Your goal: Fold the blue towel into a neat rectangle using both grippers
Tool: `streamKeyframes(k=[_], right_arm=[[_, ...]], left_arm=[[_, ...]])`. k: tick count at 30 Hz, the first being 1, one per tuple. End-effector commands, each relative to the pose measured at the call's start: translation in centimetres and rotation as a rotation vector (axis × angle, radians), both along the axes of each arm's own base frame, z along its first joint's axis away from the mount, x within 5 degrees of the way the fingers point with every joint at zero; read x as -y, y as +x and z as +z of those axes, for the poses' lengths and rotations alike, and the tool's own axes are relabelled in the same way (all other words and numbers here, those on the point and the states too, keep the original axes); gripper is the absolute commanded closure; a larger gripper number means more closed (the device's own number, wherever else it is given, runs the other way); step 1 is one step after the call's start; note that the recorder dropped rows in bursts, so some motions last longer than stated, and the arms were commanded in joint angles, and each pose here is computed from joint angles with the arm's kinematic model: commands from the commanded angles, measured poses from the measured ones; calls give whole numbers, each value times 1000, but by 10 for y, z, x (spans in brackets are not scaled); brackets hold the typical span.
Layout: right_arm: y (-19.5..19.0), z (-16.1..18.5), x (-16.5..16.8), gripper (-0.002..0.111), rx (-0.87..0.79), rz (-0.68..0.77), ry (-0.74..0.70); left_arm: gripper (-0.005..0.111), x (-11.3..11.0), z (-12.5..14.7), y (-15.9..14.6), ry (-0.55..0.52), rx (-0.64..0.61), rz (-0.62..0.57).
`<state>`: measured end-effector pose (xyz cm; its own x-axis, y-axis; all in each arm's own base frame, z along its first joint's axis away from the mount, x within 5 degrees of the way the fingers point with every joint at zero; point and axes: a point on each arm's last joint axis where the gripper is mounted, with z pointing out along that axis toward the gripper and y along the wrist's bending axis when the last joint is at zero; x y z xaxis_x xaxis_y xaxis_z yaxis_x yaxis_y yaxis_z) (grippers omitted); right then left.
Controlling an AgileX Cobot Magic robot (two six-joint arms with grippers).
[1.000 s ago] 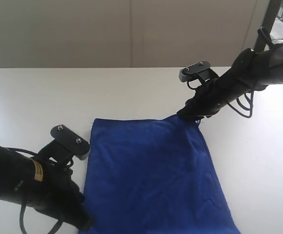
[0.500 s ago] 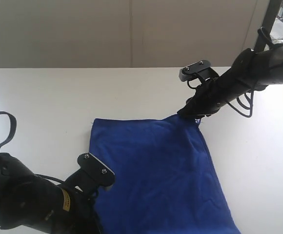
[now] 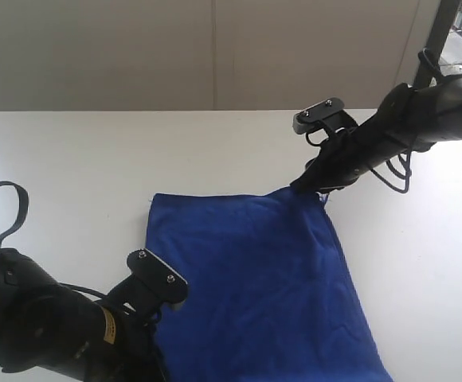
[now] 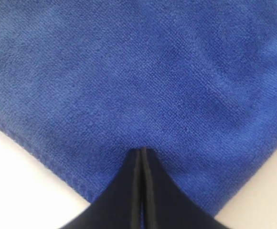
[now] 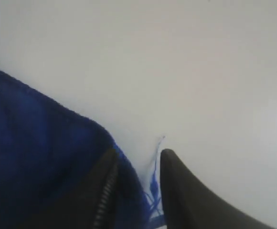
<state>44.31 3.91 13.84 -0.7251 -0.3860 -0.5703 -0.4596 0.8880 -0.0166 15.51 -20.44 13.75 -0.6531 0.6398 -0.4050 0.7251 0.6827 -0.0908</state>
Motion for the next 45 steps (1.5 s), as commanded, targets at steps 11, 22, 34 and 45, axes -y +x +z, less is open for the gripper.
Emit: streamKeyframes(k=[11, 22, 34, 45], right_arm=[[1, -17, 1, 82, -29, 34, -23], [2, 2, 3, 108, 20, 64, -61], [0, 3, 7, 108, 17, 139, -157], [1, 8, 7, 66, 36, 104, -142]], left_arm=[[107, -3, -10, -6, 51, -61, 4], [107, -3, -10, -6, 51, -61, 4], [107, -3, -10, -6, 51, -61, 4], [107, -3, -10, -6, 51, -61, 4]])
